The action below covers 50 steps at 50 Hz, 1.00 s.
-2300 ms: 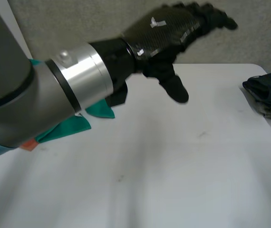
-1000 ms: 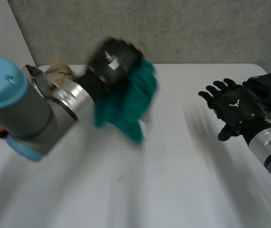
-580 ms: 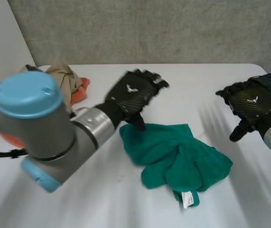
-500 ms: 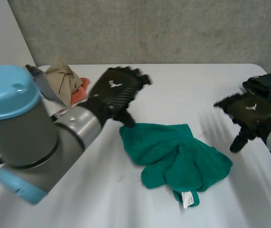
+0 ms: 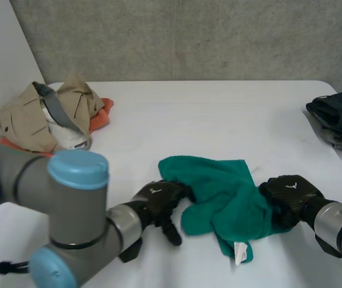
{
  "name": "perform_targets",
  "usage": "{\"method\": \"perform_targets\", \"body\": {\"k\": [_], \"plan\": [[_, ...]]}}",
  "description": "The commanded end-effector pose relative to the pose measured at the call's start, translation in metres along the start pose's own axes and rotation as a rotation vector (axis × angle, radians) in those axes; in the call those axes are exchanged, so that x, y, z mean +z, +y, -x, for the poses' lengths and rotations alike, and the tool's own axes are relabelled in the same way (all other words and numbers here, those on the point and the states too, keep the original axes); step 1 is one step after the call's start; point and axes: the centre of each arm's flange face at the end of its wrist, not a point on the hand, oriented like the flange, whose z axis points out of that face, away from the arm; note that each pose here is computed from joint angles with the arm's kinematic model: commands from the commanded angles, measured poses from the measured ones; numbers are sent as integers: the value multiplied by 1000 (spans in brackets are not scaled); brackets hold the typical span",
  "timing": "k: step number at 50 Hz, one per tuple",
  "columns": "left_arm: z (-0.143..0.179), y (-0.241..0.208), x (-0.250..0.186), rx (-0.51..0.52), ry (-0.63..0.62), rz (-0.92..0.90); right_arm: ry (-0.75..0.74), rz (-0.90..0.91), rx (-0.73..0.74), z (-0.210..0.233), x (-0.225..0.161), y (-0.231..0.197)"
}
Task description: Fold the laundry.
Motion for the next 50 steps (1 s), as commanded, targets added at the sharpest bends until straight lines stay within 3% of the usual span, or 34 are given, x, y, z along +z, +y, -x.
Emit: {"method": "perform_targets", "body": {"k": [1, 9, 13, 17, 21, 23, 29, 34, 40, 45, 50], "plan": [[-26, -1, 31, 58, 74, -59, 13, -30, -3, -2, -2, -7], [-36, 8, 58, 88, 57, -67, 27, -41, -1, -3, -4, -8], [-26, -2, 58, 91, -43, -106, 63, -96, -43, -9, -9, -24], [-22, -57, 27, 118, -131, -253, 123, -211, -104, -21, -21, -60], [-11, -112, -19, 198, -205, -386, 186, -340, -191, -29, -46, -106], [-6, -136, -46, 287, -254, -434, 211, -394, -241, -30, -66, -132], [-8, -158, -83, 495, -324, -457, 195, -377, -288, -34, -86, -169], [-2, -146, -78, 569, -347, -386, 103, -287, -364, -27, -48, -173], [15, -96, -30, 568, -323, -201, 63, -223, -413, -12, 10, -158], [30, -78, 23, 578, -327, -208, 149, -241, -432, -15, 87, -127], [39, -78, 58, 627, -352, -293, 271, -307, -442, -24, 124, -114]]}}
